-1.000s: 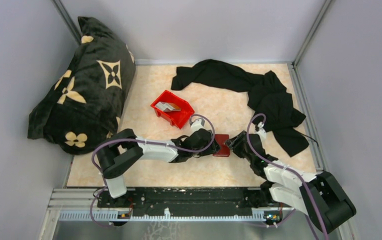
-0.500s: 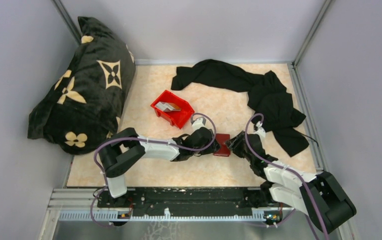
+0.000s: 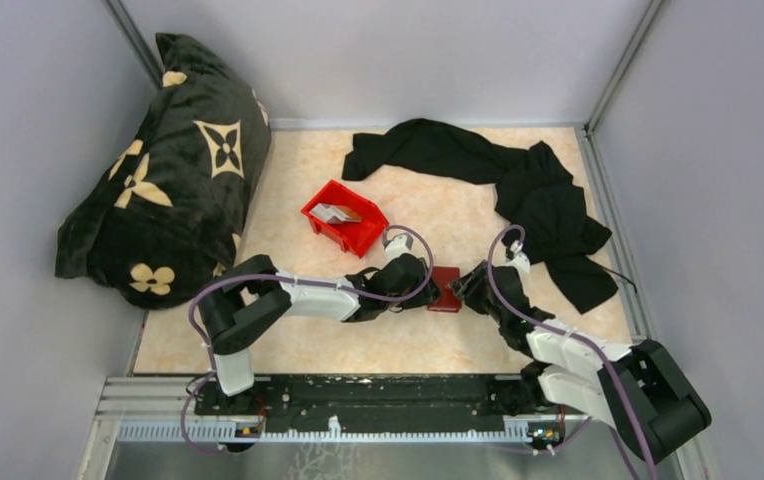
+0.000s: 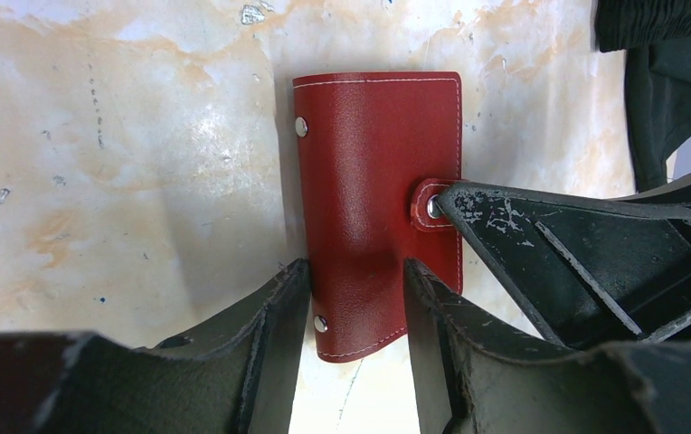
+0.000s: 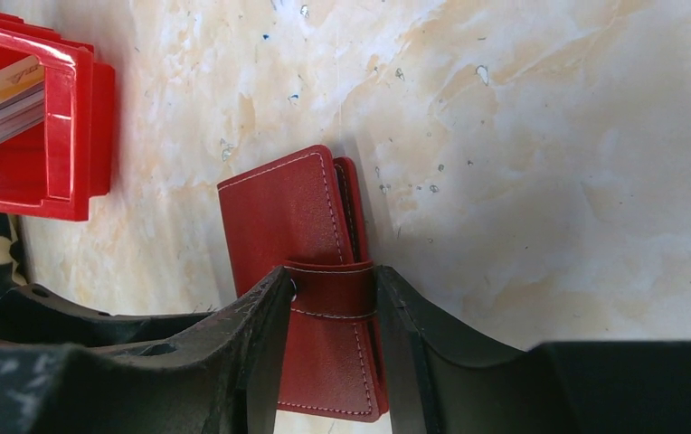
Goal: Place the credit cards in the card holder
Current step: Close the card holder at the center of the board.
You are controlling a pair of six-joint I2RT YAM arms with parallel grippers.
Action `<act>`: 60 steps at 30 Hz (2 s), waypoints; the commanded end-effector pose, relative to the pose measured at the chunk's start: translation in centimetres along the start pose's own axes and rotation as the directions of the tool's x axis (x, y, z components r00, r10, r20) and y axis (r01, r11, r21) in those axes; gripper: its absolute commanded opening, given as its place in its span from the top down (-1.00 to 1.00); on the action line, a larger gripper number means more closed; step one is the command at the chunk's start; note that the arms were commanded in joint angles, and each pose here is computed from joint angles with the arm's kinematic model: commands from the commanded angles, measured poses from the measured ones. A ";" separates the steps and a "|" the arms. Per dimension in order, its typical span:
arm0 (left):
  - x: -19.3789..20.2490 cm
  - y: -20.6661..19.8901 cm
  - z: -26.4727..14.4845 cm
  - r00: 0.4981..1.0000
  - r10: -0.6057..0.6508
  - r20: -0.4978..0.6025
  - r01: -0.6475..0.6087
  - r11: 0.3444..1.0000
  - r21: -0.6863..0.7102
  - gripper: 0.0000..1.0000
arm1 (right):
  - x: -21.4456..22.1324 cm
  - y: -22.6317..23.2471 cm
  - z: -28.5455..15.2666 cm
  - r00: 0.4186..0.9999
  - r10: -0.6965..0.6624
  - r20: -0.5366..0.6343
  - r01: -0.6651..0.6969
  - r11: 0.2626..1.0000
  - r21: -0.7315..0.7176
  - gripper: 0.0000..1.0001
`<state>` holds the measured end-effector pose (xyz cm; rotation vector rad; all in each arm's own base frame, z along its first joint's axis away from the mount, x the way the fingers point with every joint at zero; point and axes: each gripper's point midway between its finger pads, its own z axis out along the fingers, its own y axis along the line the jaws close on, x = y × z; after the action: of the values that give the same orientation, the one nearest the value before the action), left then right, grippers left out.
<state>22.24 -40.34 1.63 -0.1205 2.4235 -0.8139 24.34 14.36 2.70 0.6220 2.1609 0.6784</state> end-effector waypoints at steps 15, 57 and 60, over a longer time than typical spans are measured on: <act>7.7 15.2 -1.9 0.947 0.102 -0.306 -0.228 0.883 -0.411 -0.04 | 3.0 -4.6 0.1 0.989 -0.069 -0.130 0.092 0.979 0.184 0.23; 7.9 15.4 -1.8 0.945 0.091 -0.316 -0.225 0.880 -0.419 -0.04 | 6.7 -7.7 -1.2 0.967 -0.152 -0.206 0.204 0.943 0.261 0.34; 8.0 15.4 -1.9 0.944 0.088 -0.317 -0.222 0.881 -0.418 -0.04 | 6.9 -7.5 -1.3 0.964 -0.171 -0.202 0.221 0.940 0.261 0.34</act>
<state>22.33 -40.53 1.58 -0.1093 2.4377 -0.8089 25.12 14.79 1.99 0.5974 2.1287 0.5279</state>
